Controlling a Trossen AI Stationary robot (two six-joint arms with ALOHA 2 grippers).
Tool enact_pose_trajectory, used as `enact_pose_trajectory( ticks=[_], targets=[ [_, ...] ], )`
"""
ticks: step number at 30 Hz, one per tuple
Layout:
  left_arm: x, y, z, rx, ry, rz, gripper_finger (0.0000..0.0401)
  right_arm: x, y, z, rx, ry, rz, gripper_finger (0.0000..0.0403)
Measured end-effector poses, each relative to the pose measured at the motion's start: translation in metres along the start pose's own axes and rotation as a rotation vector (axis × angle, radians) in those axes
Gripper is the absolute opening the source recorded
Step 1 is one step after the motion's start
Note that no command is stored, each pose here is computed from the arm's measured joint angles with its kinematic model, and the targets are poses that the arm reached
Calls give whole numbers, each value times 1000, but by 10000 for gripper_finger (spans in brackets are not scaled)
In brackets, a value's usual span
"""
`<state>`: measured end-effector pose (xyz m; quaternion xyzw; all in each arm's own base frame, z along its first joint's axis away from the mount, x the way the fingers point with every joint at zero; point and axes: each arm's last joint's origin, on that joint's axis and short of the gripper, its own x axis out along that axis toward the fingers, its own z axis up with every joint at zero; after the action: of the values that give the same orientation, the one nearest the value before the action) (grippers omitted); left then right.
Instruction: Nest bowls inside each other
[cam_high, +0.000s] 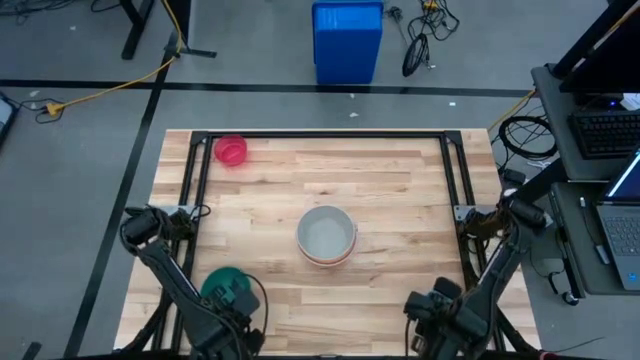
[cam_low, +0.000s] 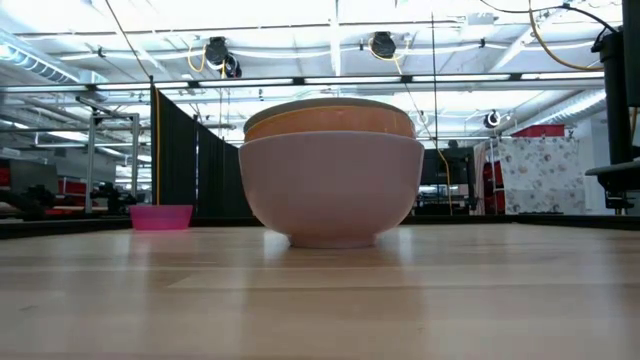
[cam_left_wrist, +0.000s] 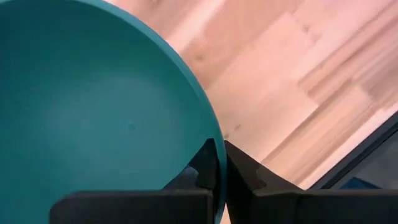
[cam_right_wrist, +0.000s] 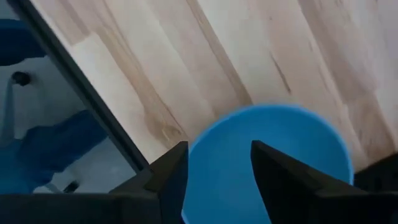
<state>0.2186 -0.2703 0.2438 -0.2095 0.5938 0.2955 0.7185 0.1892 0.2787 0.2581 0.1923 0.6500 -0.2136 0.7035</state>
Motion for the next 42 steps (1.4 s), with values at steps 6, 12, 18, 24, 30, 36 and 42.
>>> enact_pose_trajectory(
  ticks=[6,12,18,24,30,36,42],
  targets=[
    [-28,4,21,27,-117,-29,0,21,11,-5,42,5,-52,183],
    [-41,0,45,68,-188,-66,0,43,20,-4,49,30,-107,190],
    [-44,1,74,112,-253,-54,0,64,25,-5,25,89,-187,180],
    [-53,3,108,205,-275,-57,0,70,31,-6,-4,112,-149,115],
    [-61,4,147,351,-348,-99,0,69,32,-6,-58,119,-134,10],
    [-63,1,181,555,-436,-163,0,65,29,-1,-88,116,-132,2],
    [-54,-3,197,650,-463,-148,0,52,24,4,-88,68,-114,1]
  ],
)
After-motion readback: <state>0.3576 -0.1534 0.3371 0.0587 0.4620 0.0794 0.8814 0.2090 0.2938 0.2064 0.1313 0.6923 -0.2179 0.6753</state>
